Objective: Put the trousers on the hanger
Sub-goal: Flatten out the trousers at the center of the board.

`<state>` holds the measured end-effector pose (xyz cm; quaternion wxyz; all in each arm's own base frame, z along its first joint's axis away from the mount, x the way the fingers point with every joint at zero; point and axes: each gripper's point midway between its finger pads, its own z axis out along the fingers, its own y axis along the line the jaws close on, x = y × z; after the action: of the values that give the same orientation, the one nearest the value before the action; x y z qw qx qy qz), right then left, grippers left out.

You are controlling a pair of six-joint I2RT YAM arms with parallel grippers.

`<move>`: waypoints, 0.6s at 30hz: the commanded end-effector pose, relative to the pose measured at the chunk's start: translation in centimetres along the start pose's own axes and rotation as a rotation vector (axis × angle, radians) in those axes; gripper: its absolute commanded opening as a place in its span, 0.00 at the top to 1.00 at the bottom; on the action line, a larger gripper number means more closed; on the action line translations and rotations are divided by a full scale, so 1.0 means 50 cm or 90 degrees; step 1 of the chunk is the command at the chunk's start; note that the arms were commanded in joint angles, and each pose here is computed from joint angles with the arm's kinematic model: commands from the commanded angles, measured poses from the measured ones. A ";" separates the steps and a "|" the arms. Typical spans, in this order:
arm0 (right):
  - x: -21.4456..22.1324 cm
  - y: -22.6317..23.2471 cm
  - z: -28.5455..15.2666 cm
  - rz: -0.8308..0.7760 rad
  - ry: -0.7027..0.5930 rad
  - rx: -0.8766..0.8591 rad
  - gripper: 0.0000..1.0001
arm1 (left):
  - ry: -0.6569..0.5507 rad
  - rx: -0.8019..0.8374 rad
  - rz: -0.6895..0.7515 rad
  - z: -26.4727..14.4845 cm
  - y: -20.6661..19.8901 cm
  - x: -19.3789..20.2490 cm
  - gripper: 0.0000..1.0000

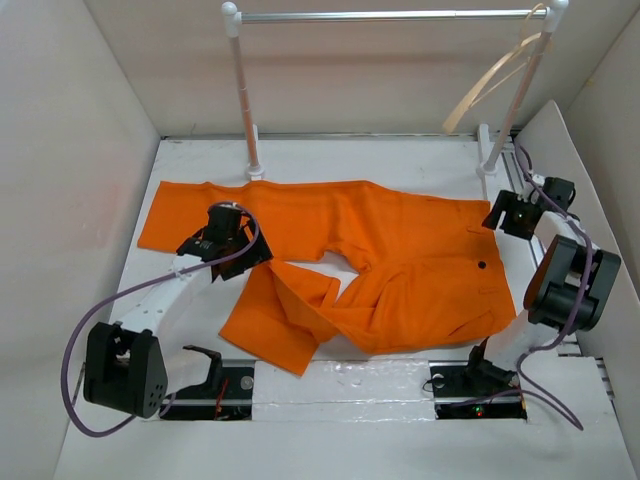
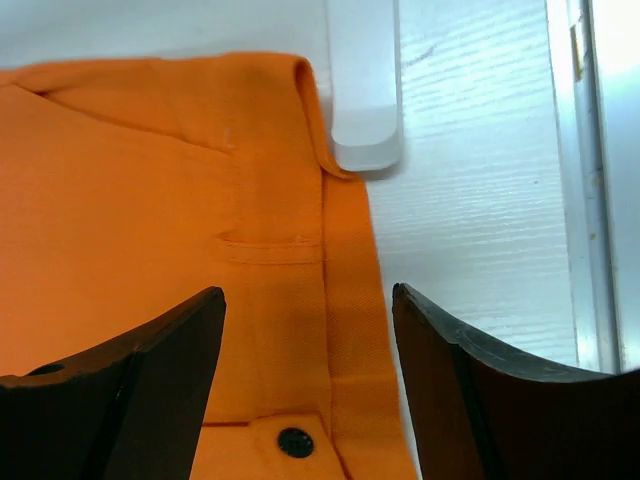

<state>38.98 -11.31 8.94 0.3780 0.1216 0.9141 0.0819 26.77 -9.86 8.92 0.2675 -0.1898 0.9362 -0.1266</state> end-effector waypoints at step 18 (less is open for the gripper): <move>0.025 0.031 0.129 -0.046 0.107 -0.139 0.35 | -0.030 0.091 -0.016 -0.033 -0.038 0.001 0.22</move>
<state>42.50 -10.70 3.72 0.3208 0.0634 0.9316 0.1584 25.68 -11.42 9.83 0.2803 -0.1851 0.9225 -0.1900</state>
